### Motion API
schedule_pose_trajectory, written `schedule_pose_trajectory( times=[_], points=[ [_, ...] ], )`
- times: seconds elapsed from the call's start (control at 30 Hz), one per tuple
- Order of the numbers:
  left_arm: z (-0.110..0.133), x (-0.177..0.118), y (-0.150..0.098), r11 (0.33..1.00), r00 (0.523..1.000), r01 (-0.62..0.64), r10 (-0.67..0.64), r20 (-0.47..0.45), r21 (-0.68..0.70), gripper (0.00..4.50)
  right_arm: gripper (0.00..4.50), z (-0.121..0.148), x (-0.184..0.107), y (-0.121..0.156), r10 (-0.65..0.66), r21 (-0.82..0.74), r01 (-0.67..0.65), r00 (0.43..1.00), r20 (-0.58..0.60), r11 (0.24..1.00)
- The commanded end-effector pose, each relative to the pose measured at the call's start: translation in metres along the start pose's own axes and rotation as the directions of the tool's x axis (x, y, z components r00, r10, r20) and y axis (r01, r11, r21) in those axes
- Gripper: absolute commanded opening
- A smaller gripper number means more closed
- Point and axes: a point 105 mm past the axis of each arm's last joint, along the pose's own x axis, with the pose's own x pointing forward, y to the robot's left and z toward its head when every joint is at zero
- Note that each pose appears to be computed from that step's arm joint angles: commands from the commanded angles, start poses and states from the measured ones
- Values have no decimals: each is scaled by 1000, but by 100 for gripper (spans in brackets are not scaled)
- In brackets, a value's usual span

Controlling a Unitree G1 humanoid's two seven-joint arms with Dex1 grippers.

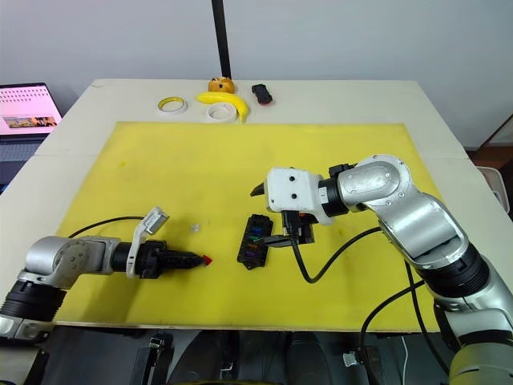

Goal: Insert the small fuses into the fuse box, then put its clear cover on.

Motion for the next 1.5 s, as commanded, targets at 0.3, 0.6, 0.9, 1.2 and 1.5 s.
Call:
schedule_pose_trajectory(
  times=[0.3, 0.6, 0.9, 1.2, 1.5],
  points=[
    [51, -23, -56, 978, 989, 34, -63, 134, 207, 4, 450, 19, -4, -13, -50, 192, 20, 987, 150, 981],
    [85, -23, -114, 844, 986, 40, -121, 118, 535, 0, 367, 46, -10, -19, -76, 472, -112, 930, 361, 875],
    [94, -11, -115, 809, 980, 45, -150, 131, 586, 0, 277, 51, 3, -15, -63, 518, -154, 924, 376, 841],
    [97, -8, -121, 784, 978, 59, -169, 120, 617, 0, 277, 48, 6, -13, -49, 547, -182, 923, 381, 817],
    [97, -8, -122, 784, 977, 63, -175, 123, 617, 0, 224, 47, 8, -12, -34, 536, -180, 931, 364, 825]
  ],
)
